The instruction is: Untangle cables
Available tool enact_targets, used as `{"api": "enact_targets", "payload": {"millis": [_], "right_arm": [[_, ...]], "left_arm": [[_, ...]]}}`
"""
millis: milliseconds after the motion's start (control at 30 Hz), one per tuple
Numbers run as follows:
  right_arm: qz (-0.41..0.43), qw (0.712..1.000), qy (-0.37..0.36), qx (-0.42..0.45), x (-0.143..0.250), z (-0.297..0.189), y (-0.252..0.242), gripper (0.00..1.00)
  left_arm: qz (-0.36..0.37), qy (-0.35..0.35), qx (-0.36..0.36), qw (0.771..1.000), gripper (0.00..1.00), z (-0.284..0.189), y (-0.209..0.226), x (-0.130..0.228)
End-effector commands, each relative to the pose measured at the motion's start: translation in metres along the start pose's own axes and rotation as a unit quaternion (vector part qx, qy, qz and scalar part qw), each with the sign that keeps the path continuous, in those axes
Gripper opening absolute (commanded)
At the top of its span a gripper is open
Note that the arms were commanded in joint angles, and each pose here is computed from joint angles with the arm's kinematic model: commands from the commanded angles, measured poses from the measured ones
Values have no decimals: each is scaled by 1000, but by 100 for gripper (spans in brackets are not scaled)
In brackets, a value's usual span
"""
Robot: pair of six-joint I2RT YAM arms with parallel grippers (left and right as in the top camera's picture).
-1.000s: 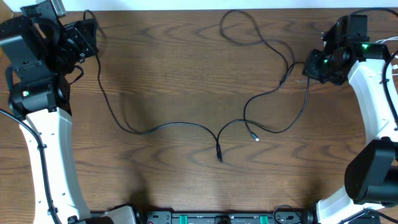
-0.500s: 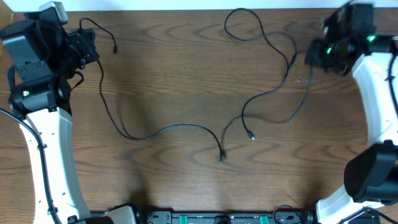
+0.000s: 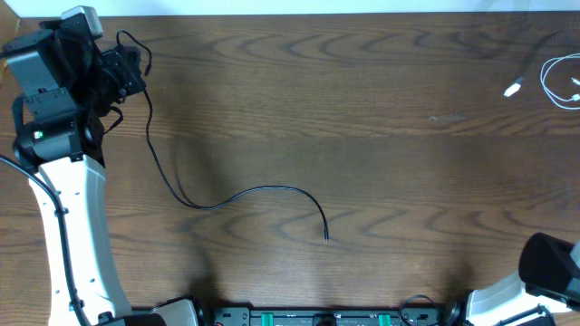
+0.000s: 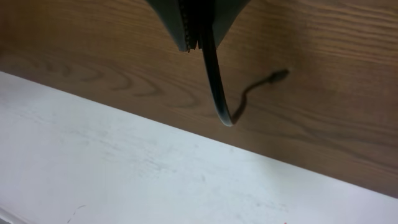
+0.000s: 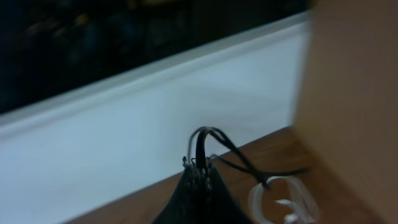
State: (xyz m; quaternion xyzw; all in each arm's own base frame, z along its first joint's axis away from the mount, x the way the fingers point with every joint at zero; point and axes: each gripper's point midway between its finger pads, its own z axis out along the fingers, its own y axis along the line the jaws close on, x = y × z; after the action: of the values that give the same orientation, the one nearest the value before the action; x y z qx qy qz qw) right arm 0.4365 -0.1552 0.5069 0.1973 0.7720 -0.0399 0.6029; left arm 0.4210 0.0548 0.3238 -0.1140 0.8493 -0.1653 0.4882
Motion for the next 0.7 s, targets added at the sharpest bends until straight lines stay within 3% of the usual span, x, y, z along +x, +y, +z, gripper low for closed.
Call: {"api": "enact_targets", "payload": {"millis": [0,167,400,467,500,533,567,667], "right_arm": [[-3,997,-18,72,-13,-4,-55,1],[18,991,22,129,12,25,-117,1],[47,978,110,171,77,82,-177,1],[51,975,130,173,93,95,-183,28],[54,972,148,175,107,104,-188,71],[55,970,156,176,113,108,-189,88],[58,969,163,177,119,110,-191,99],[69,965,181,175,130,111,-190,99]], "left_arm": [[13,-5,-5,1000,7,0,2,-5],[13,-4,-5,1000,7,0,2,-4],[11,6,-2,1000,7,1,-1,1],[22,10,2,1000,7,3,-5,3],[39,14,7,999,7,4,-10,6],[47,15,11,999,8,5,-14,7],[54,17,15,998,7,6,-17,8],[73,21,29,997,7,9,-31,12]]}}
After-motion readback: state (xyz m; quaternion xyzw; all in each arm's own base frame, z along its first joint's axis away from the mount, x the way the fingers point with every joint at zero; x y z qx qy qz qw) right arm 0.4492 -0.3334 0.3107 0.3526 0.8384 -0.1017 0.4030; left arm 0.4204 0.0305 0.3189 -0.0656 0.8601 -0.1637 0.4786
